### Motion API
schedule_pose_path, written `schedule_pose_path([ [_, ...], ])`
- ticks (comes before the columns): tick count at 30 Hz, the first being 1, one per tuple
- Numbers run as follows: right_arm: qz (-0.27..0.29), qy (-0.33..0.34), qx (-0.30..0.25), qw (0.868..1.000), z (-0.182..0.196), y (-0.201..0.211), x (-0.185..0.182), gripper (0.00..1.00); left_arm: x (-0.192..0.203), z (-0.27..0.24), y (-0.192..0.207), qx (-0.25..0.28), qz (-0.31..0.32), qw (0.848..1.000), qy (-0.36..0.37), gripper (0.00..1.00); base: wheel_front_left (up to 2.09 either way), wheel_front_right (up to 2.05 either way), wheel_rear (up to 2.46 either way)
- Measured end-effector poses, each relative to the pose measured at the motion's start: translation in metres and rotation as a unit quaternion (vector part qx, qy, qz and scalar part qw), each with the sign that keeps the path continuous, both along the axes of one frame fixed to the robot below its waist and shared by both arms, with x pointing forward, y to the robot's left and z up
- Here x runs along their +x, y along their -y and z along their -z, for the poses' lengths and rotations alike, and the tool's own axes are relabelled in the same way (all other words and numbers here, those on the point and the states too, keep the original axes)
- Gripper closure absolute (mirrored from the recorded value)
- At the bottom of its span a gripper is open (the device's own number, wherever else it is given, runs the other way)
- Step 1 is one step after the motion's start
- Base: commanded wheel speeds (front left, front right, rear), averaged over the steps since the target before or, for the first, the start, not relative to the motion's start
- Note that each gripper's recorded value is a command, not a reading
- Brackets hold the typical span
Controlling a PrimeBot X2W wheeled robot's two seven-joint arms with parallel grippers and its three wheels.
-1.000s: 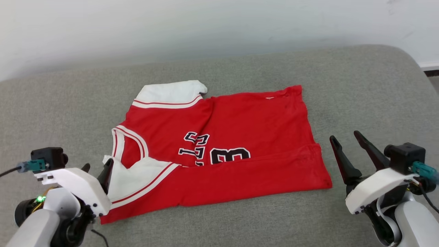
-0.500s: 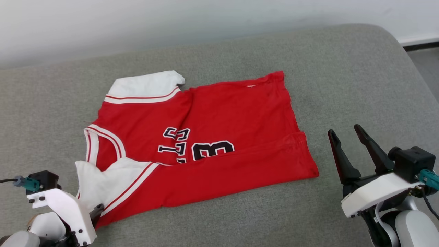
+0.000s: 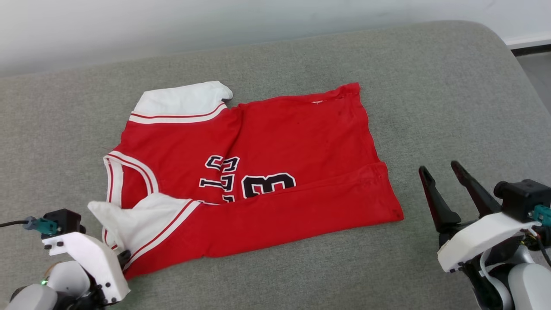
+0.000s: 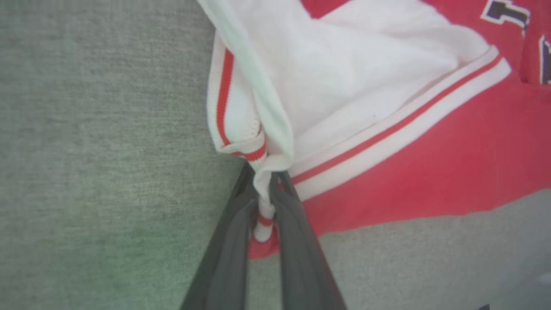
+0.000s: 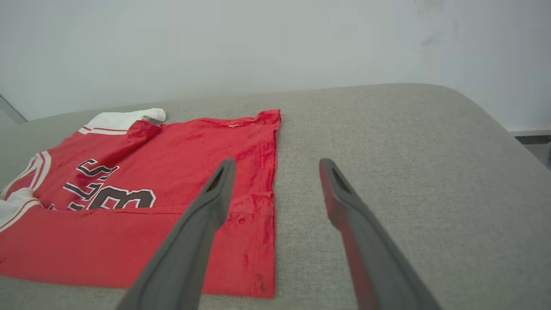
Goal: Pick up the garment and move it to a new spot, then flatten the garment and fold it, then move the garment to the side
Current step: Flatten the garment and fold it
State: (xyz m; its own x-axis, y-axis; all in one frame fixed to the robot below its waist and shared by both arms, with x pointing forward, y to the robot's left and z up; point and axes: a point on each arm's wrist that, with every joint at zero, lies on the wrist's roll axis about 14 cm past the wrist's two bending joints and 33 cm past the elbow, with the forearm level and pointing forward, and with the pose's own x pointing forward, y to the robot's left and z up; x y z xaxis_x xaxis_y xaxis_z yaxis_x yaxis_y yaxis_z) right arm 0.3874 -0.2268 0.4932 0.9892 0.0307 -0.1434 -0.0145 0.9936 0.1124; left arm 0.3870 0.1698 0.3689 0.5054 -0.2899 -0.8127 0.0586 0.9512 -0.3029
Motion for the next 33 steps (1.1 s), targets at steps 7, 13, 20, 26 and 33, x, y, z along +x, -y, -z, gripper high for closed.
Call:
schedule_pose_path([
  [7, -0.009, -0.174, 0.024, 0.984, 0.056, 0.008, -0.011, 0.00, 0.020, -0.031, 0.011, -0.010, 0.005, 0.996, 0.090, 1.00, 0.00, 0.00, 0.00],
  [13, -0.056, -0.313, 0.025, 0.948, 0.094, -0.007, -0.014, 0.00, 0.034, -0.052, 0.015, -0.007, 0.010, 0.990, 0.141, 1.00, 0.00, 0.00, 0.00],
  [20, -0.087, -0.384, 0.033, 0.919, 0.121, -0.024, 0.006, 0.00, 0.041, -0.055, 0.019, -0.006, 0.010, 0.988, 0.155, 1.00, 0.00, 0.00, 0.00],
  [26, -0.109, -0.419, 0.037, 0.901, 0.134, -0.036, 0.011, 1.00, 0.037, -0.048, 0.012, -0.007, -0.010, 0.989, 0.146, 1.00, 0.00, 0.00, 0.00],
  [33, -0.125, -0.404, 0.034, 0.906, 0.124, -0.045, 0.010, 1.00, 0.027, -0.047, 0.010, -0.009, -0.018, 0.990, 0.142, 1.00, 0.00, 0.00, 0.00],
])
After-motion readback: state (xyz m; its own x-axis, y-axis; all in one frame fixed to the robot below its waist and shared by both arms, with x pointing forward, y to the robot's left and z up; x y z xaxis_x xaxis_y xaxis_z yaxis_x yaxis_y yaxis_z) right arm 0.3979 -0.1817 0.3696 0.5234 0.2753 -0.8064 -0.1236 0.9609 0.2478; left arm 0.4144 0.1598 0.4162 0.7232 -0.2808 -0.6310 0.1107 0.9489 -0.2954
